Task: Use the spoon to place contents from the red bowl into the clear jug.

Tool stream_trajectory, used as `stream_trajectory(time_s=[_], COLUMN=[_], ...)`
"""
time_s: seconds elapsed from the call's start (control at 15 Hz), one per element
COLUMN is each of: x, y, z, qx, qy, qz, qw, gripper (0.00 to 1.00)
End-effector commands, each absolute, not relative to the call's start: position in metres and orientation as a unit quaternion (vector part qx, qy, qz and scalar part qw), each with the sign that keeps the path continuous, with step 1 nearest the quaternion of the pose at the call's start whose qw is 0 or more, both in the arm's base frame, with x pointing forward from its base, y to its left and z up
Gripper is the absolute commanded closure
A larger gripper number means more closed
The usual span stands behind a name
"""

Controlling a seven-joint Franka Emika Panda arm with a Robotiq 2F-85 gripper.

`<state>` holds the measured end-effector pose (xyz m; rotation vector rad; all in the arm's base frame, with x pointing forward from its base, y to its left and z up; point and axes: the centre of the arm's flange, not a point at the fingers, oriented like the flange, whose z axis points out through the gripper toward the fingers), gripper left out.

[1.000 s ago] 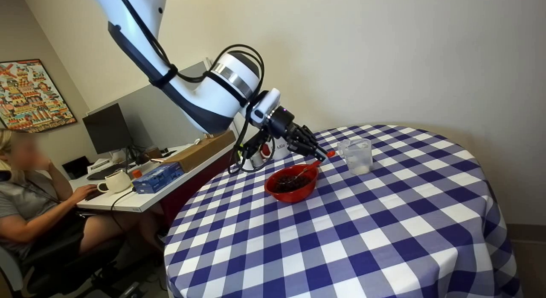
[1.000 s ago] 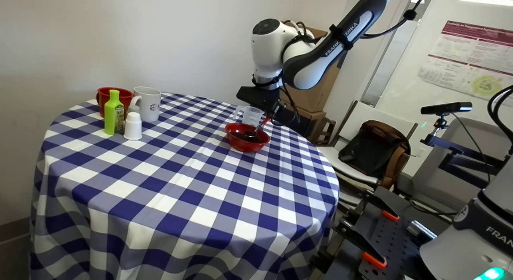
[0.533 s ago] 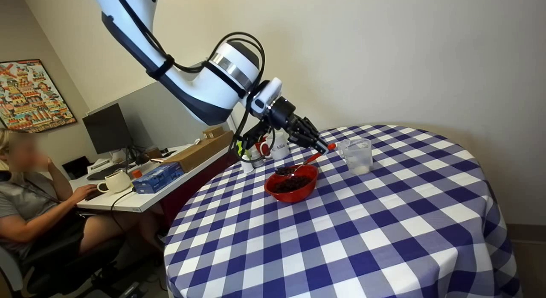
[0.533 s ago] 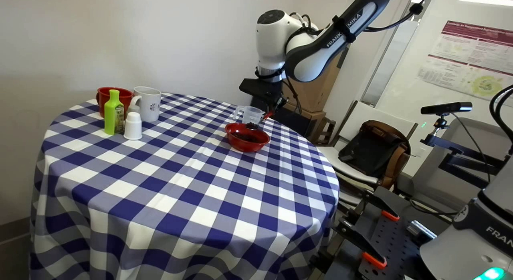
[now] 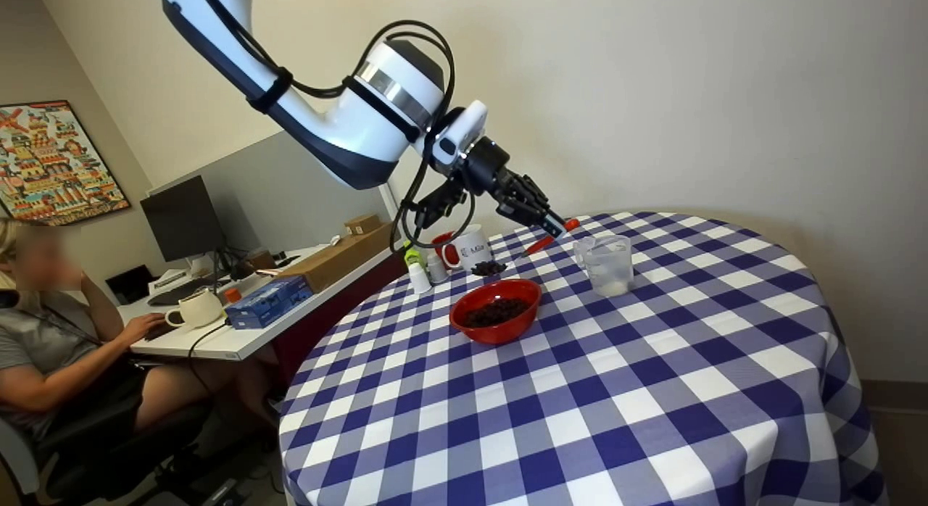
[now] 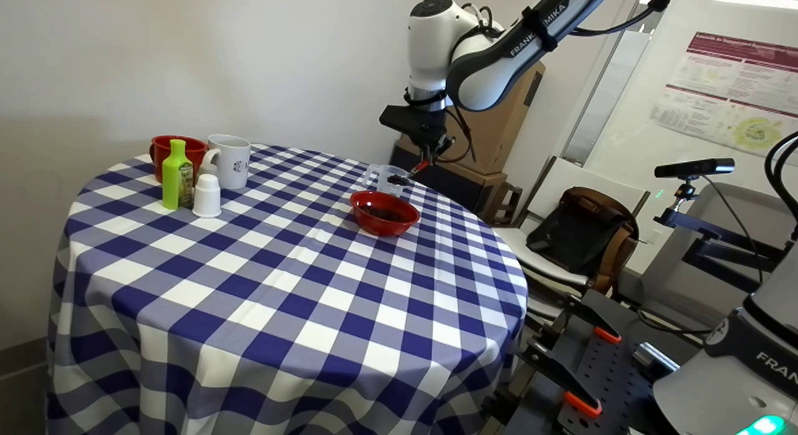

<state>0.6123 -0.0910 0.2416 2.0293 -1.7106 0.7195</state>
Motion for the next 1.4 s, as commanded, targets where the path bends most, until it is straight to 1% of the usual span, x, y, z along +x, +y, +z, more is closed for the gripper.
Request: stream_trajectory(time_s=[0.0, 0.87, 1.33], x=[0.621, 0.651, 0.693], y=[-0.106, -0.152, -0.174], z=[0.264, 0.299, 0.309], qx=[0.728, 0.717, 0.714], qy=[-0.608, -0.625, -0.636], qz=[0.254, 0.248, 0.239], qw=[0.189, 0.185, 0.171], gripper=[0.95, 0.95, 0.95])
